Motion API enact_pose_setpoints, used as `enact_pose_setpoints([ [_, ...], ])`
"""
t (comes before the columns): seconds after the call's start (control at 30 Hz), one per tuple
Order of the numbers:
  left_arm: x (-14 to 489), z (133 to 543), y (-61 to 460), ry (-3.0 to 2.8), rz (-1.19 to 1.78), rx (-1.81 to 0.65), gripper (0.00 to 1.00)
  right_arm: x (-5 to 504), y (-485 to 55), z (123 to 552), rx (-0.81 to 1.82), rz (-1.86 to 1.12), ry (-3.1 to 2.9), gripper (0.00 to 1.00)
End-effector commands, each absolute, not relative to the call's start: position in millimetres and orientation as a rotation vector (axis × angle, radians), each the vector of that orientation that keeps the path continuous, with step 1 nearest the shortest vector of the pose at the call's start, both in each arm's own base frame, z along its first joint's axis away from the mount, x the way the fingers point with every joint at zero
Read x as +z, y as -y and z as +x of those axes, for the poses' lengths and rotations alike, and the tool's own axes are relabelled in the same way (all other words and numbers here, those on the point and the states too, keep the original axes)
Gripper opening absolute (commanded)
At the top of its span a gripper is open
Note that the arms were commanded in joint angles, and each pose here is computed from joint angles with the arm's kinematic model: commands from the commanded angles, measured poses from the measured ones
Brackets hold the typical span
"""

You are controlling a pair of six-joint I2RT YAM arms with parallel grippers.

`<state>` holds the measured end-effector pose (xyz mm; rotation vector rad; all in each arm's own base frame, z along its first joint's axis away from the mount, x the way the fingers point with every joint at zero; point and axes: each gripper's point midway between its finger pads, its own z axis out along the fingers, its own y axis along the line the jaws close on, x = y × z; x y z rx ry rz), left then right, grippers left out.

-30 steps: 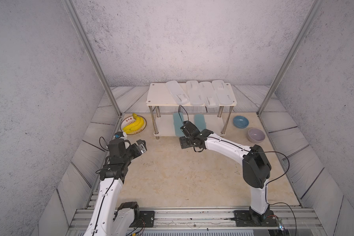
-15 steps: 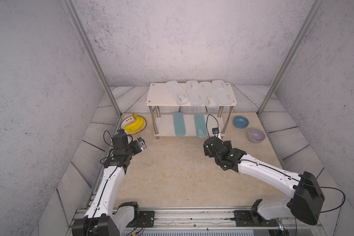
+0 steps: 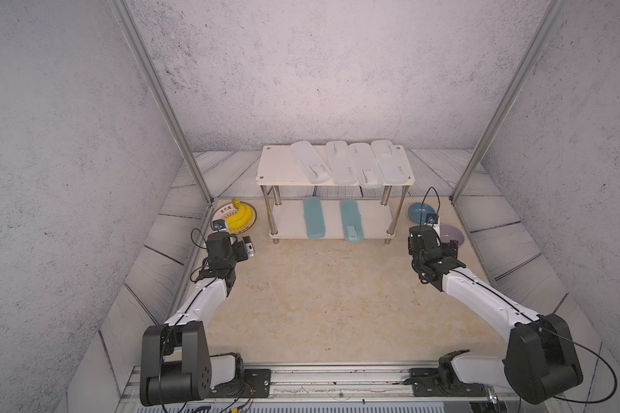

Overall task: Place the pencil cases on the shelf according to color
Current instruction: Reset both arms

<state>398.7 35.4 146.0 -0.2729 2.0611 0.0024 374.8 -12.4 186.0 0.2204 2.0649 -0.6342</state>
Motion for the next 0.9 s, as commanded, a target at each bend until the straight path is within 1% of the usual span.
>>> enact_pose_setpoints([
  [0.0, 153.3, 414.4, -38.7, -1.96, -0.212, 0.038, 0.99, 183.2, 14.0, 397.6, -0.589, 0.163, -2.039, 1.0],
  [0.1, 152.4, 418.9, -41.8, -1.94, -0.197, 0.07, 0.99, 171.9, 24.3, 407.4, -0.565, 0.193, -2.005, 1.0],
  [0.23, 157.3, 420.0, -48.5, -1.919, -0.171, 0.141, 0.99, 154.0, 24.3, 417.6, -0.484, 0.203, -1.97, 1.0],
  [0.47, 153.1, 412.4, -43.3, -1.959, -0.14, 0.126, 1.0, 157.7, 23.5, 432.3, -0.469, 0.176, -1.928, 1.0],
  [0.63, 153.9, 401.9, -51.1, -1.94, -0.206, 0.15, 1.0, 150.8, 20.8, 419.4, -0.431, 0.172, -1.993, 1.0],
  [0.73, 141.2, 399.2, -44.3, -1.99, -0.194, 0.109, 0.97, 143.7, 13.3, 408.9, -0.386, 0.117, -2.014, 1.0],
  [0.87, 123.9, 392.5, -50.2, -1.979, -0.236, 0.144, 0.97, 137.1, 14.6, 399.1, -0.381, 0.118, -2.003, 1.0],
])
